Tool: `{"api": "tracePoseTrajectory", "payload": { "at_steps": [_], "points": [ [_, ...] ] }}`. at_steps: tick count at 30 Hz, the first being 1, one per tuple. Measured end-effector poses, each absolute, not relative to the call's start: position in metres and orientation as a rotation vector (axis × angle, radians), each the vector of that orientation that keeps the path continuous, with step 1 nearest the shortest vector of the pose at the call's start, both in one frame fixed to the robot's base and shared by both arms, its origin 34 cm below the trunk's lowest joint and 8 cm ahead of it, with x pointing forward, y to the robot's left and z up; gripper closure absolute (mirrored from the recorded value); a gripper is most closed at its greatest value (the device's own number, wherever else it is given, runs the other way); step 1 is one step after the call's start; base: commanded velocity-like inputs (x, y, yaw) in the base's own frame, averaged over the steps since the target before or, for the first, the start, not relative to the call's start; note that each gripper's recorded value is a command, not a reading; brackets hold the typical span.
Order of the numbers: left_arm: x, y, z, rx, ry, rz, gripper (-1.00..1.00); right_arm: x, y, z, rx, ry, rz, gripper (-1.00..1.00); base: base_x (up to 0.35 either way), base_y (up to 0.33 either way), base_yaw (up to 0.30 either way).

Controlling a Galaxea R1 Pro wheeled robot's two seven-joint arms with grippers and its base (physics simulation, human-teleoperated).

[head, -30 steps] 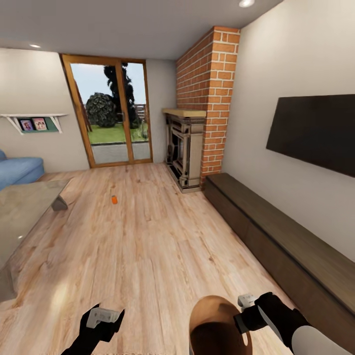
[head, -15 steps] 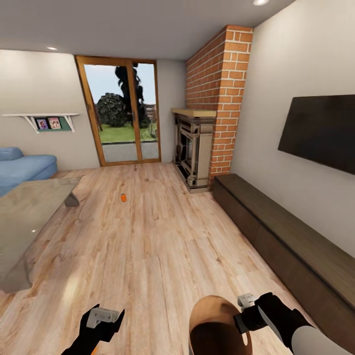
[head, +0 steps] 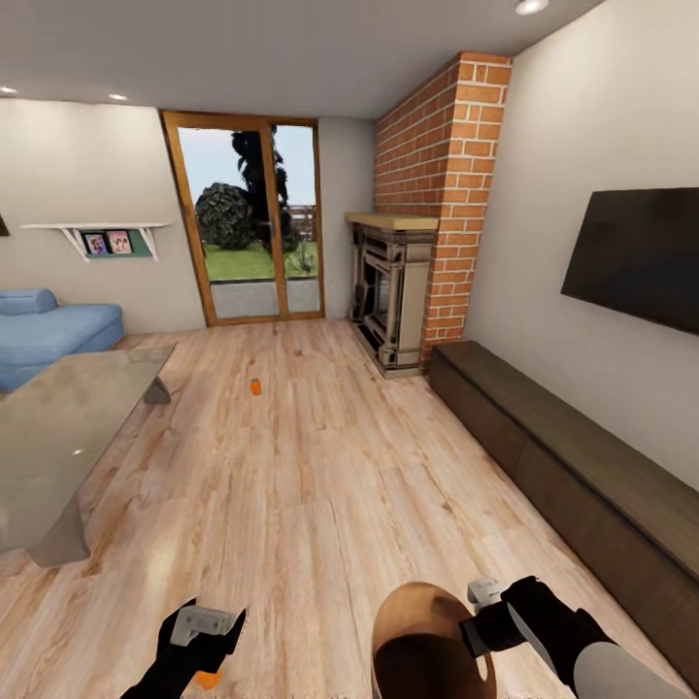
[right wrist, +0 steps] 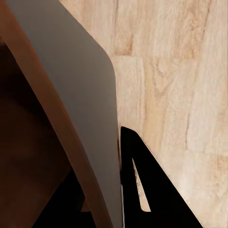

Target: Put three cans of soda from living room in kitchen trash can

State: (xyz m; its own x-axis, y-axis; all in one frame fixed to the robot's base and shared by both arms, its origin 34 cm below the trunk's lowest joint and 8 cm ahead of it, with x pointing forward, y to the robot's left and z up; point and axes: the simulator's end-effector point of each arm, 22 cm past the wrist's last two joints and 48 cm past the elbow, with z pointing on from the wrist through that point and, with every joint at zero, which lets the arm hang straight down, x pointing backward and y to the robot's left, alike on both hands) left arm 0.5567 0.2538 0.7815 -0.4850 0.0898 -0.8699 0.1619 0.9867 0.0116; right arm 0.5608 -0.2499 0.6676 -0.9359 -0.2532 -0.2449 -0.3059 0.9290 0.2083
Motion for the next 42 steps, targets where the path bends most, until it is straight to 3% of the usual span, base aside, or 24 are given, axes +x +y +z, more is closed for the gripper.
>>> {"api": "tracePoseTrajectory", "payload": {
  "at_steps": [24, 42],
  "points": [
    [0.5570, 0.2535, 0.7820, 0.177, 2.078, -0.086, -1.00, 0.5573, -0.2418, 0.6659, -0.418, 2.875, 0.381, 1.00, -0.211, 0.211, 0.231],
    [0.5577, 0.2528, 0.7843, 0.180, 2.071, -0.086, -1.00, 0.5574, -0.2430, 0.6664, -0.421, 2.872, 0.369, 1.00, -0.175, 0.152, 0.132]
  ]
}}
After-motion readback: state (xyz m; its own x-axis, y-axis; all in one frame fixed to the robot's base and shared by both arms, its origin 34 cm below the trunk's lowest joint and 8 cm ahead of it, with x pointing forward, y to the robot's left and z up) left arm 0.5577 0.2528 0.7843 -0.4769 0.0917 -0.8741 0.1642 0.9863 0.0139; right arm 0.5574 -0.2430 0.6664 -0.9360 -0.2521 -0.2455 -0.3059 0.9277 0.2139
